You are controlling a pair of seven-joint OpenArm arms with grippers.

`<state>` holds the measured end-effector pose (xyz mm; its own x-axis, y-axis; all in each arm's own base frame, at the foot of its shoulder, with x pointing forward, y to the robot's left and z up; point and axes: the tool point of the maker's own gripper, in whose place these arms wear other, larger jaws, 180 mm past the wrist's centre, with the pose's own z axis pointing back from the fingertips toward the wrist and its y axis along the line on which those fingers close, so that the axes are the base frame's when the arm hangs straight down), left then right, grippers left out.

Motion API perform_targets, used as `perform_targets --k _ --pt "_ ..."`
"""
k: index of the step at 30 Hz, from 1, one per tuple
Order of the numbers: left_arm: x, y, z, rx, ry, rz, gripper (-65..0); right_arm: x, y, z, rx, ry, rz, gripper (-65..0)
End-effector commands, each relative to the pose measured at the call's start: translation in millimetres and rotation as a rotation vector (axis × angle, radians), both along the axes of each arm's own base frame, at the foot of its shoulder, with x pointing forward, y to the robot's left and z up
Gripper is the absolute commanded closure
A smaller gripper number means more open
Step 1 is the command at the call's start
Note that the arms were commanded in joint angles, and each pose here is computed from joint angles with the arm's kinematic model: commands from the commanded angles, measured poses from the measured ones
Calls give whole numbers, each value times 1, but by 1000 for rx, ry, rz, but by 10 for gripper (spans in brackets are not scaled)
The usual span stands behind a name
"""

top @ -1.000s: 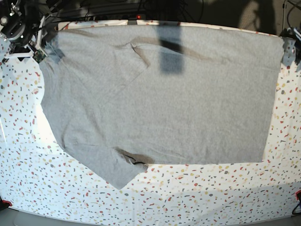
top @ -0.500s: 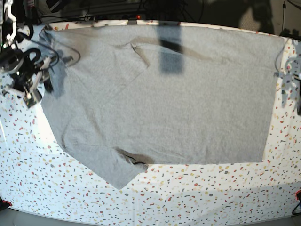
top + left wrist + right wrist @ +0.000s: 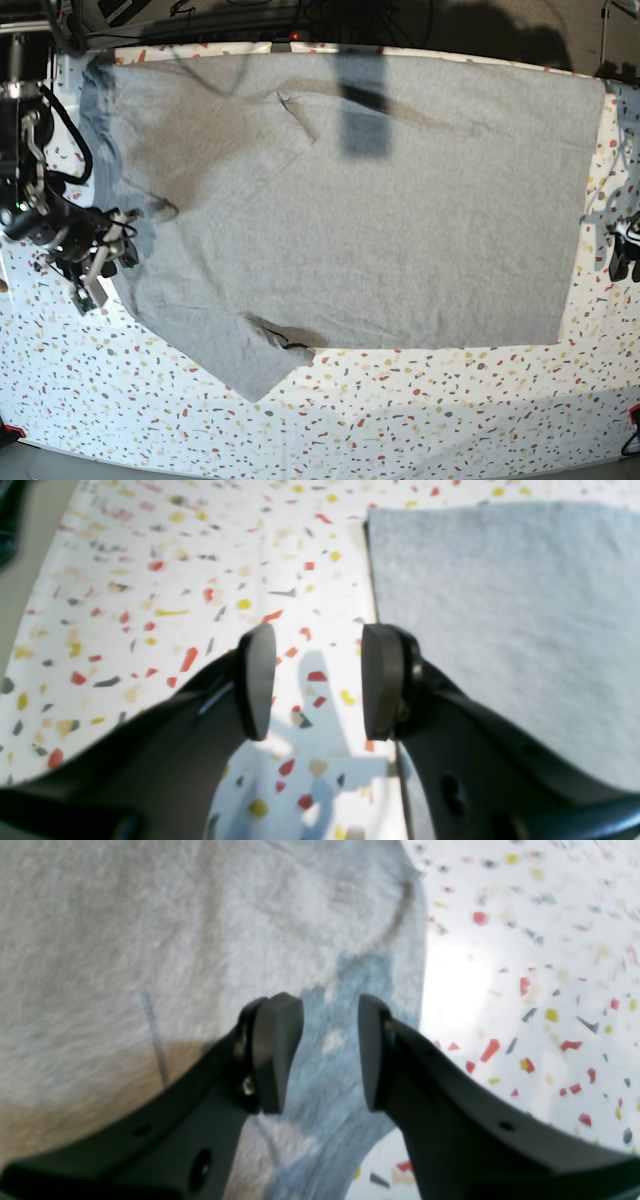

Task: Fold the T-shirt properly
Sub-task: 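Release the corners and move both grippers to the shirt's side edges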

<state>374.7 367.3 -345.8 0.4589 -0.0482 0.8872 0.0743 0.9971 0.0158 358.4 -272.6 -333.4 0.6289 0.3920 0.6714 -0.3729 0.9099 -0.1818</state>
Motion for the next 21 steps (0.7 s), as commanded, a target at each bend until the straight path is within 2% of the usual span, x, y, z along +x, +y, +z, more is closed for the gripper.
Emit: perform_targets --k 1,6,11,13,16,21 --pt "14 14 19 11 -46 22 -267 15 -7 15 -16 -37 -3 -236" --pt "45 29 8 -53 -40 94 -260 38 -12 -6 -22 53 -16 -236" --pt "84 8 8 -108 -37 90 -260 48 -20 -18 -34 121 -39 -236" --pt "98 -6 6 -96 -29 71 -260 46 -23 -21 -45 145 -46 -236" --pt "113 -8 0 -68 -44 150 -260 40 -27 -25 -64 190 -55 -236" --pt "118 -29 -20 -34 -17 132 -259 32 -34 -28 -90 237 -68 -236"
